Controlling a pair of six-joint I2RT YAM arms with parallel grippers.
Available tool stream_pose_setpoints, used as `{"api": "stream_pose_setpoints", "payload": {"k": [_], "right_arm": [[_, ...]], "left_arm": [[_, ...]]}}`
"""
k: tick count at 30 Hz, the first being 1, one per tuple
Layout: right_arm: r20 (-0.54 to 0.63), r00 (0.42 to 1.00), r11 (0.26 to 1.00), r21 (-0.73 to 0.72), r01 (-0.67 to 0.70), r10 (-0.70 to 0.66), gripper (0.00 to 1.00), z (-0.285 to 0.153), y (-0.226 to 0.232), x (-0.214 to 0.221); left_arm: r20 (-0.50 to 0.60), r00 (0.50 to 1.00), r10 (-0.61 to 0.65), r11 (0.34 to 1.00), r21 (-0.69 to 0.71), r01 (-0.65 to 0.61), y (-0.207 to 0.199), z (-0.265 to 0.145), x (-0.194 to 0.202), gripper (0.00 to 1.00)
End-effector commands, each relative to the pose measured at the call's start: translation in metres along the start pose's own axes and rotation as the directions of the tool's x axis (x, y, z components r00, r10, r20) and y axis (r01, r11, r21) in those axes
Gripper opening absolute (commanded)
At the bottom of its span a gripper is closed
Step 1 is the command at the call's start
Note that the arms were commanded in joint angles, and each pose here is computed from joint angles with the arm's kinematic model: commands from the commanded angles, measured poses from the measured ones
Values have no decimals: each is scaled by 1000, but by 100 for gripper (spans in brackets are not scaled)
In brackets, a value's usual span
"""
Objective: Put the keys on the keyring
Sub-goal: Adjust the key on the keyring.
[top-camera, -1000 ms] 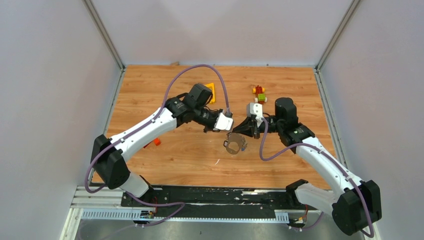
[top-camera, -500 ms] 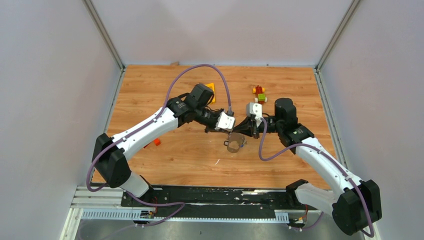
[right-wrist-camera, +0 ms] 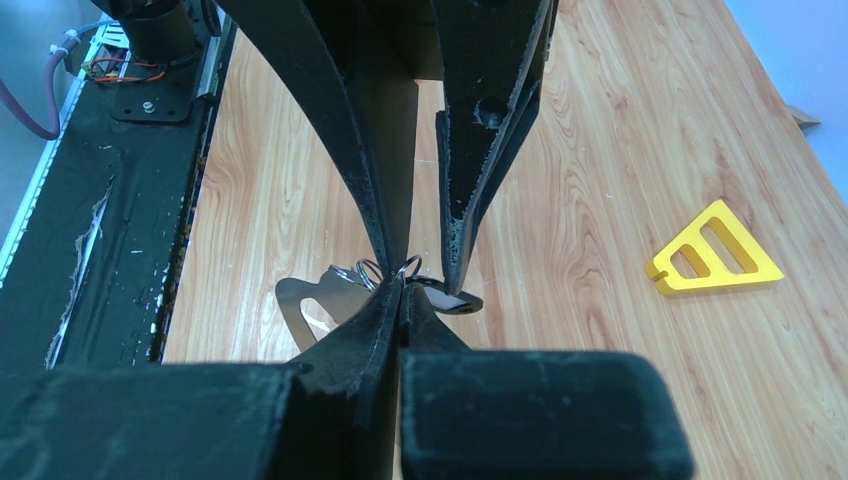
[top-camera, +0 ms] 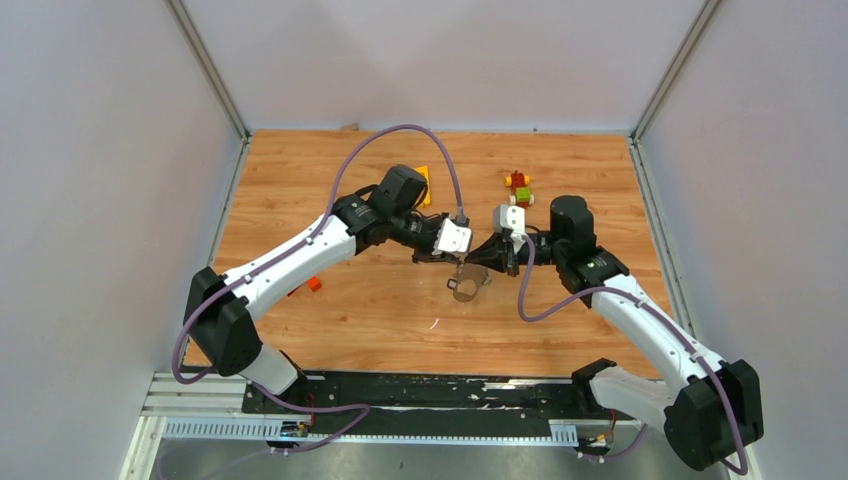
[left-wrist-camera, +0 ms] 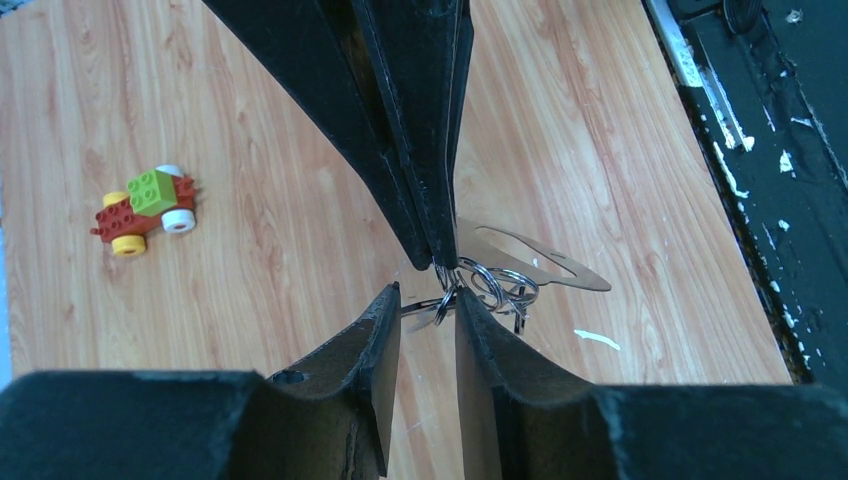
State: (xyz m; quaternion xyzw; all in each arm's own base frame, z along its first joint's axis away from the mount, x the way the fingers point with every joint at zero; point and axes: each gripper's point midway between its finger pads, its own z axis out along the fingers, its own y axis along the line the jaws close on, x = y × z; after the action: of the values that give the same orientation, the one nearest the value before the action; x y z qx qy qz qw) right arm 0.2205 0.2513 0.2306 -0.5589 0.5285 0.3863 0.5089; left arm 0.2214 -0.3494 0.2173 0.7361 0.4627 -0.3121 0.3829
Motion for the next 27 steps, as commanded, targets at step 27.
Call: {"api": "stream_pose_setpoints", "payload": {"k": [27], "right_arm": [[33, 996, 996, 41, 79, -81, 0, -4, -11, -17]], "left_arm": [[89, 996, -29, 999, -12, 30, -6, -5, -21, 0]]}}
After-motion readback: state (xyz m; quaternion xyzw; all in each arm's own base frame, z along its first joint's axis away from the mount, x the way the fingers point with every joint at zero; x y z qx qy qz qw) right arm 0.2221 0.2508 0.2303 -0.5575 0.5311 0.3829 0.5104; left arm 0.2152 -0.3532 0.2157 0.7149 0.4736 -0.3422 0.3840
